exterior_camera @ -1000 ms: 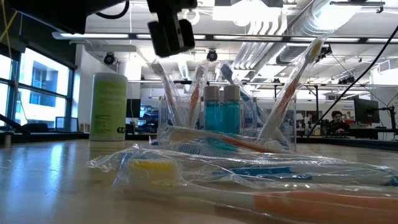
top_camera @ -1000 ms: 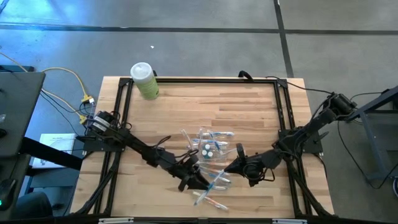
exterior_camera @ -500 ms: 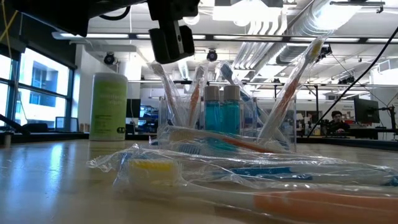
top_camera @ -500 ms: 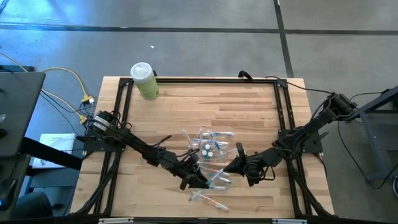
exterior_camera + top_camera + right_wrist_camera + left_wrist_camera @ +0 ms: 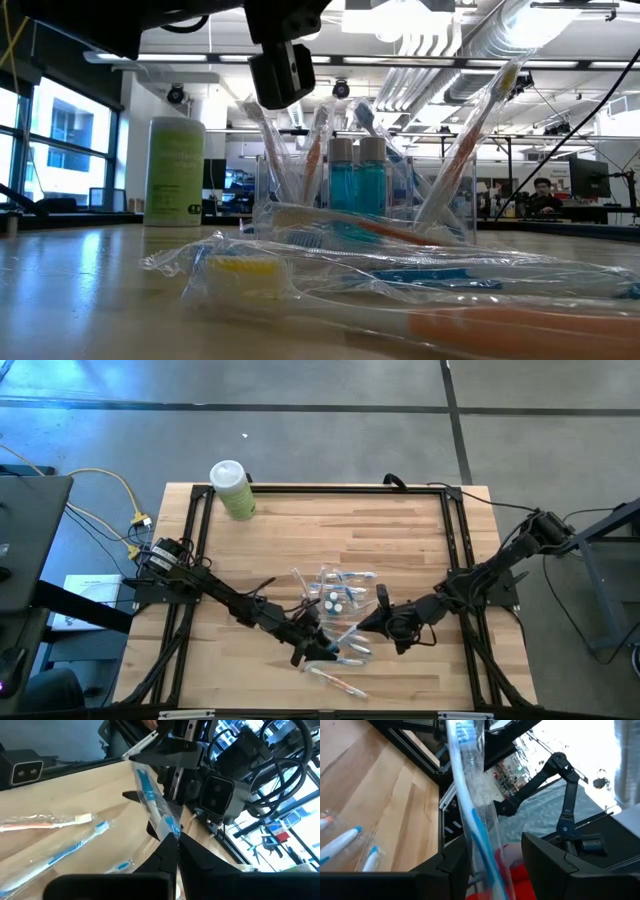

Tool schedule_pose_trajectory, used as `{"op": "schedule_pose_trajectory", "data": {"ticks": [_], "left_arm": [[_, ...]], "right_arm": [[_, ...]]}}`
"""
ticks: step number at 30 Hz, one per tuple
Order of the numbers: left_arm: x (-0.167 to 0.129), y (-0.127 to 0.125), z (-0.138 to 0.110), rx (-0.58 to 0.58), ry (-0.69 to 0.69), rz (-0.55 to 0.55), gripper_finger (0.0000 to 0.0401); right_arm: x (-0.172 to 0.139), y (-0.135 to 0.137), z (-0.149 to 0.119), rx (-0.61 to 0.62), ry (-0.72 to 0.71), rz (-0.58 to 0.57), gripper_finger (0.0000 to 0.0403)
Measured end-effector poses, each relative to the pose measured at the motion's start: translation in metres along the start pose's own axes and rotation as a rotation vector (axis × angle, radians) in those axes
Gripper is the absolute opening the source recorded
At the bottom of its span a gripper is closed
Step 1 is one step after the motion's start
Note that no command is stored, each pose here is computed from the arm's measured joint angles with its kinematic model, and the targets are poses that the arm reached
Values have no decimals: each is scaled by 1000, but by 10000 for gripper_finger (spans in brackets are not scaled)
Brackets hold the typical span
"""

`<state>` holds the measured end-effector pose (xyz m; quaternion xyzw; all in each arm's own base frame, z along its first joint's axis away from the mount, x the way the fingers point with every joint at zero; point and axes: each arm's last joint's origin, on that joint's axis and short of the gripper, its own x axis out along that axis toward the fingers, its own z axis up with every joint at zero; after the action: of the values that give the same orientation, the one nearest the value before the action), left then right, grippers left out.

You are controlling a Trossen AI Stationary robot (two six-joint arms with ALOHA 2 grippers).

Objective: Pick & Place toothbrushing station
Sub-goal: Put the blue toothbrush into the transparent organizer

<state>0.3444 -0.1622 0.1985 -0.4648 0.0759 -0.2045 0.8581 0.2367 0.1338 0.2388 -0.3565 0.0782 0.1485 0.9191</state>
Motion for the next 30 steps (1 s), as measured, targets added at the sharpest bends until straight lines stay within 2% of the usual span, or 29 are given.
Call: {"op": "schedule_pose_trajectory", "data": {"ticks": [5, 30], "left_arm": [[0, 0, 0, 48, 2, 0, 166], [0, 4, -2, 28, 10, 49, 160]], "right_arm": [[0, 0, 0, 0, -2, 0, 2], [0, 1, 0, 19, -7, 27, 2]]}}
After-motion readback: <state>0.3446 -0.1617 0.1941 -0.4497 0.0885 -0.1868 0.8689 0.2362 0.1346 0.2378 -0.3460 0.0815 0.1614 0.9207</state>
